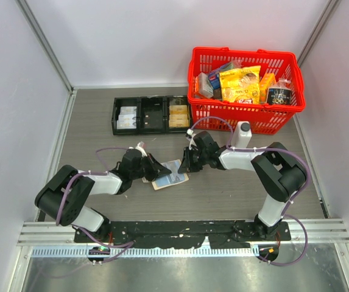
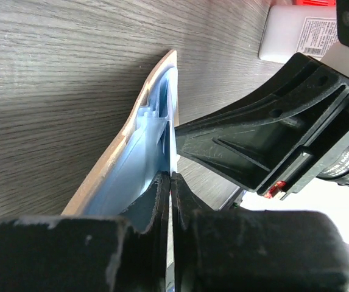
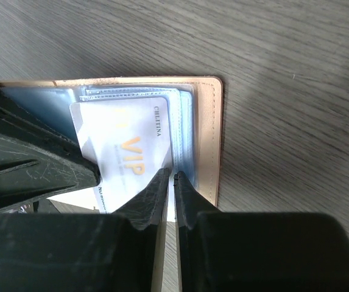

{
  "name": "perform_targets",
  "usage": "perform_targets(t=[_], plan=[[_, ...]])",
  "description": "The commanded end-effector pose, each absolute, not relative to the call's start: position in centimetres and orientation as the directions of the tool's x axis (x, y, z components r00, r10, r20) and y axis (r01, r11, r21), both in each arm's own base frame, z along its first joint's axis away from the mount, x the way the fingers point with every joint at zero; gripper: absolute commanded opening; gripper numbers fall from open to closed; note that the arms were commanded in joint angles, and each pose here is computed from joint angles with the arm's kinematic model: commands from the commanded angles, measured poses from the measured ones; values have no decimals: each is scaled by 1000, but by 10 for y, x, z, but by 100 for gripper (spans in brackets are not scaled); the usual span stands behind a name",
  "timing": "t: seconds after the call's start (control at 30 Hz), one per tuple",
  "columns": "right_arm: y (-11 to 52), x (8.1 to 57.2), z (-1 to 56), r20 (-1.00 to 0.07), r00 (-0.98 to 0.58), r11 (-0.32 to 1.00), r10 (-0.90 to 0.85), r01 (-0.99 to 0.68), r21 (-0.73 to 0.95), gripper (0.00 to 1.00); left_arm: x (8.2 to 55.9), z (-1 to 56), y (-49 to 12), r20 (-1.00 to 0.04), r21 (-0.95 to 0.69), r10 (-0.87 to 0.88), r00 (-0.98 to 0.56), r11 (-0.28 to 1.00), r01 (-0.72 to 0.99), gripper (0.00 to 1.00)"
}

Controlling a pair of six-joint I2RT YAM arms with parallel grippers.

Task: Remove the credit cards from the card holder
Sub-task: Remove the credit card from the card holder.

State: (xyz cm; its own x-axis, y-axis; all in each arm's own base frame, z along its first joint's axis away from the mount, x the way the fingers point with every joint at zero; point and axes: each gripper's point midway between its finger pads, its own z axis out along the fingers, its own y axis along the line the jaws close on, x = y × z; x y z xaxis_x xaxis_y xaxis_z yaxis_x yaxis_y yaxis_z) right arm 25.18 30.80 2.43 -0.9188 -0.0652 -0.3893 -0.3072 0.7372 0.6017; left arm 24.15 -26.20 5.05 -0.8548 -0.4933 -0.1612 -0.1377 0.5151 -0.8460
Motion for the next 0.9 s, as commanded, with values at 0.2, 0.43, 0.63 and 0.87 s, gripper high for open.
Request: perform_targets(t=[0.2, 0.43, 0.63, 0.87], plan=[[287, 236, -4, -331, -940, 804, -84, -260, 535, 14, 238, 68, -265, -177, -876, -494, -851, 474, -93, 0], [285, 238, -7, -329, -941, 811, -78, -252, 529, 13, 221, 46, -236, -187, -801, -529, -827, 570, -184, 0], [287, 240, -3, -334, -939, 805, -79, -258, 535, 13, 211, 22, -222, -164, -741, -547, -821, 617, -264, 0], [295, 253, 35, -404, -912, 785, -66, -298, 544, 19, 211, 16, -227, -127, -732, -539, -833, 617, -288, 0]])
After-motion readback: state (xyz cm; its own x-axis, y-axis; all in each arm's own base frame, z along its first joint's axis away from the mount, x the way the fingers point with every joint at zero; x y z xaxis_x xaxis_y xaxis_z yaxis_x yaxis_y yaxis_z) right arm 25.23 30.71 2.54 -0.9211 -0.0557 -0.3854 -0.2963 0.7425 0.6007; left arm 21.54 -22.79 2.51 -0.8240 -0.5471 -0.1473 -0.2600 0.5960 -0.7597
